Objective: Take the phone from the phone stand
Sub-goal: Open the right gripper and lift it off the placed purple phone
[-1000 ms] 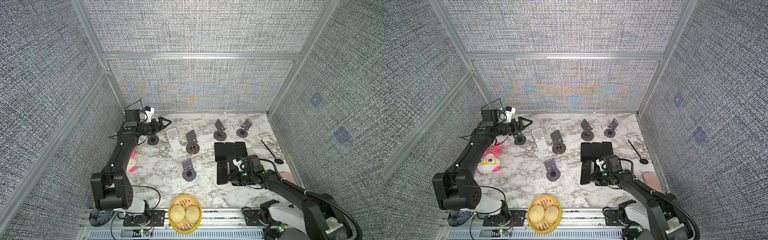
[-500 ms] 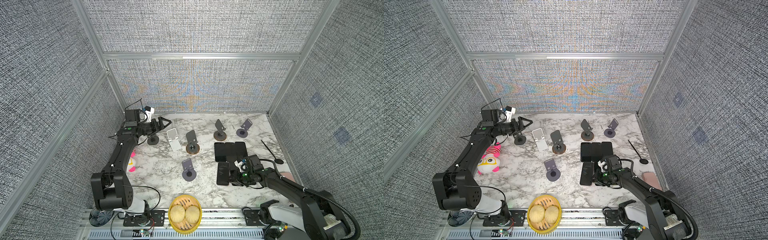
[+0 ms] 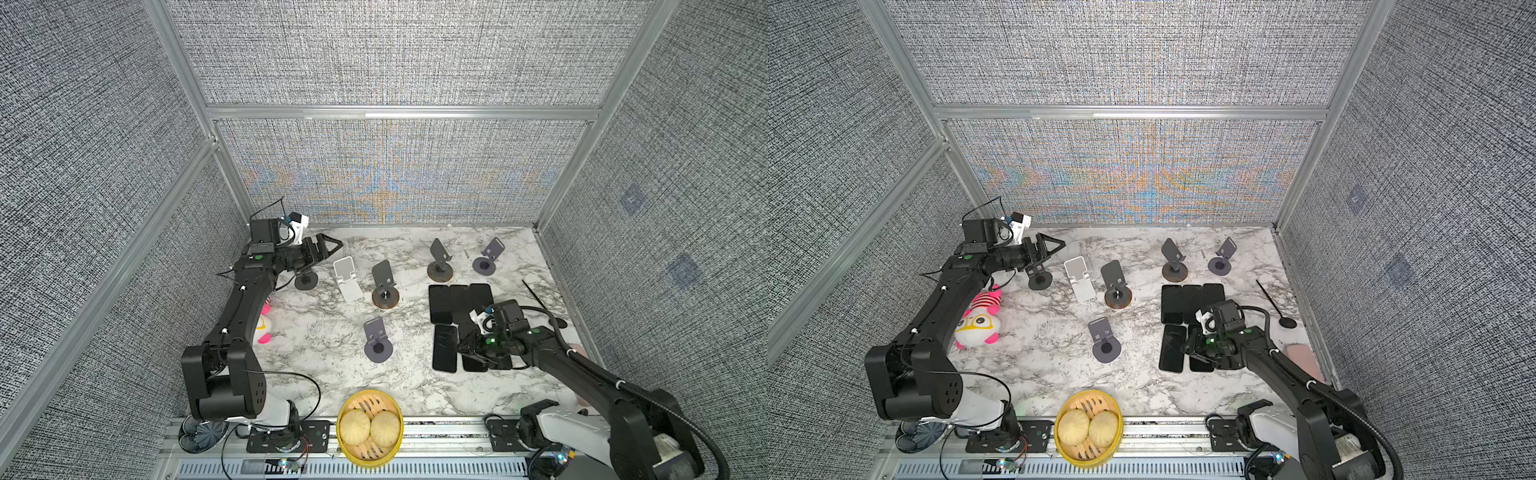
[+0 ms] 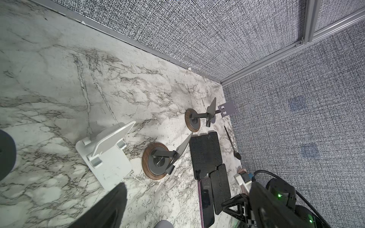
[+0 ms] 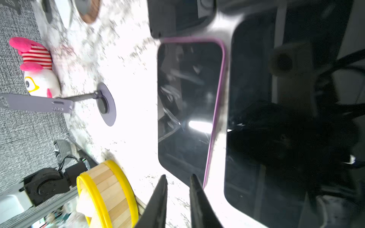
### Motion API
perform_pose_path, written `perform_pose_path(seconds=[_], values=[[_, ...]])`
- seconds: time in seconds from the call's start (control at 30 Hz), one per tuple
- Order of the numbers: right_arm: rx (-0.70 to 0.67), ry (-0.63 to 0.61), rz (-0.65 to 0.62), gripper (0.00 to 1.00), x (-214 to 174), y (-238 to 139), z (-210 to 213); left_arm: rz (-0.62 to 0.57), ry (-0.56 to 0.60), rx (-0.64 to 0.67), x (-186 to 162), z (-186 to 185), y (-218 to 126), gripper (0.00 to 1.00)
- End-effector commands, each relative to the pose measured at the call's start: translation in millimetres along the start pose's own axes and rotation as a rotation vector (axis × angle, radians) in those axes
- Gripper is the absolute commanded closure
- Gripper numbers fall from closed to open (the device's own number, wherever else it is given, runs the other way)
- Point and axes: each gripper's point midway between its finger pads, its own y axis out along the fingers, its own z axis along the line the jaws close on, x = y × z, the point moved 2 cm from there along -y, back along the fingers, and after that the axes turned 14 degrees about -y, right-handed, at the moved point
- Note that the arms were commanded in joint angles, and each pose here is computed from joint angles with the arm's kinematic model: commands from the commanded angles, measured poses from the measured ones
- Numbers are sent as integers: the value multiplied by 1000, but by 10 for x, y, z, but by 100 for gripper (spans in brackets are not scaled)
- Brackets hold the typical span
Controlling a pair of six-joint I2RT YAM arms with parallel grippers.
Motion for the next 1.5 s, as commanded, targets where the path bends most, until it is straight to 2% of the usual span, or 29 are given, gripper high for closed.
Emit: perform_pose_path(seconds=[0.0,0.1,0.2,0.3,0.4,0.6,0.8,1.07,1.47], values=[[-264,-70,37,75,-1,-272,-321,-5,18,-13,12,-32,-9,2],[-571,-86,27,73,153,-691,-690,-6,20,-12,11,-35,-14,2],[-617,-21,-53,70,351,-875,-890,-11,24,-13,12,-52,-27,2],[-706,40,-56,70,468,-1000,-1137,-23,29,-4,19,-56,-44,2],[-695,144,-18,73,496,-961,-1385,-30,31,-4,24,-73,-62,3],[-733,193,79,80,411,-753,-1689,-43,44,-7,26,-122,-102,3],[-729,233,102,81,419,-734,-1853,-53,49,-15,26,-165,-130,3],[-639,227,139,81,484,-473,-1862,-61,54,-18,30,-186,-149,3],[-597,188,154,81,528,-277,-1687,-67,58,-12,33,-190,-165,3]])
